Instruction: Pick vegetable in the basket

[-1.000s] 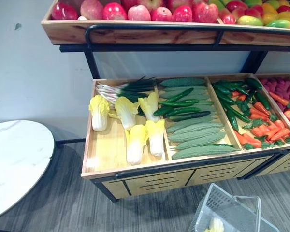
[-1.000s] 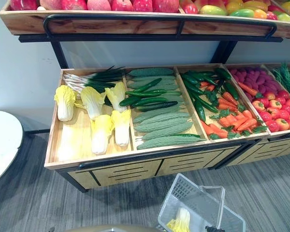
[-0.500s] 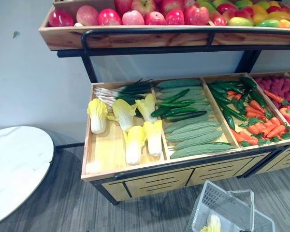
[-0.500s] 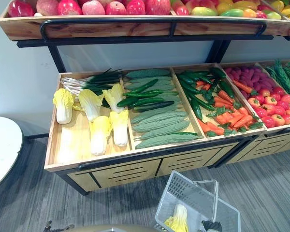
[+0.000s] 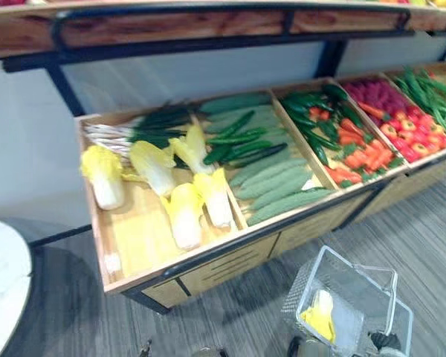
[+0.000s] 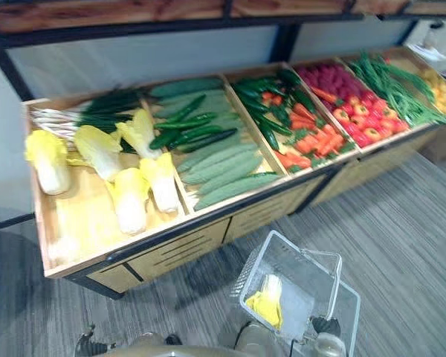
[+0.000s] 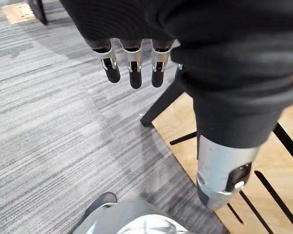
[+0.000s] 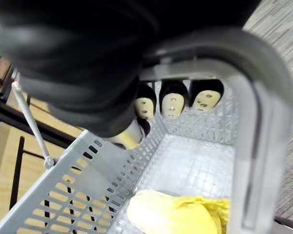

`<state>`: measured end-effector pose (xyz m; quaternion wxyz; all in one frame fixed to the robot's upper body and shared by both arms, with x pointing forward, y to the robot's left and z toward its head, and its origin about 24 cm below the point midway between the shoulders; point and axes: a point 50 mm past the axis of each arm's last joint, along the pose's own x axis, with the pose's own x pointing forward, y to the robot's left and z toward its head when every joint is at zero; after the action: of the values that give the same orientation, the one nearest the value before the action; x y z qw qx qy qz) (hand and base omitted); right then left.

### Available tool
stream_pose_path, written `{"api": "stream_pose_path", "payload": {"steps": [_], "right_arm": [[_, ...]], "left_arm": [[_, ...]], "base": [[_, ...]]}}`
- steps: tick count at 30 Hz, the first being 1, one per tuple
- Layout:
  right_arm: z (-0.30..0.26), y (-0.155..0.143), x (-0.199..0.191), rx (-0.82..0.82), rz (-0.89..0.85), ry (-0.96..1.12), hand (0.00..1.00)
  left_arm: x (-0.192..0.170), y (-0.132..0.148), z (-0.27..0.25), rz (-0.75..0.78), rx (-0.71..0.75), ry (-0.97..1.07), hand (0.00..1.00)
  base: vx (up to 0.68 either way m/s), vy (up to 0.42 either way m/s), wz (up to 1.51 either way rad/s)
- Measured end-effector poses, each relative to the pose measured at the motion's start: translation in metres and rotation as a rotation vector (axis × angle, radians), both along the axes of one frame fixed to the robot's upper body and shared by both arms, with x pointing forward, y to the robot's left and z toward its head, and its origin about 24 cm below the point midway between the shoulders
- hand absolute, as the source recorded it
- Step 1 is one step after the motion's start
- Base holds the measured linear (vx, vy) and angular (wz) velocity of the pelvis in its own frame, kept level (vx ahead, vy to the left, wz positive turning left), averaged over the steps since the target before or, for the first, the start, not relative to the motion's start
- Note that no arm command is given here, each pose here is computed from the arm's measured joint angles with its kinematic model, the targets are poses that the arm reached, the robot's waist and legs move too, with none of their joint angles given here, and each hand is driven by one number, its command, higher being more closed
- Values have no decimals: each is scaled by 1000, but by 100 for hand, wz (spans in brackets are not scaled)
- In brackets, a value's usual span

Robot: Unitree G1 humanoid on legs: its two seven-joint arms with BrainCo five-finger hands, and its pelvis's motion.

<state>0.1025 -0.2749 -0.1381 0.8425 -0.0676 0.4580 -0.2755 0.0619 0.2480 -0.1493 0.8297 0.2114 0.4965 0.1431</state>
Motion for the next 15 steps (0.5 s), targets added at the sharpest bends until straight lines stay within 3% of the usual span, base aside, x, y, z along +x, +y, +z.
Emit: {"api": "stream_pose_path", "payload": {"steps": [7, 11, 15], "right_arm": [[0, 18, 31, 14, 185, 12, 100], [-1, 14, 27, -7, 201, 41, 100], [-5, 7, 5, -28, 174, 90, 100]], "left_arm": [[3, 0, 0, -15, -5, -1, 0], [10, -13, -2, -8, -41, -19, 0], [18, -28, -6, -6, -84, -25, 0]], "base": [[-85, -78, -145], [-27, -318, -151], [-7, -261, -65]]}}
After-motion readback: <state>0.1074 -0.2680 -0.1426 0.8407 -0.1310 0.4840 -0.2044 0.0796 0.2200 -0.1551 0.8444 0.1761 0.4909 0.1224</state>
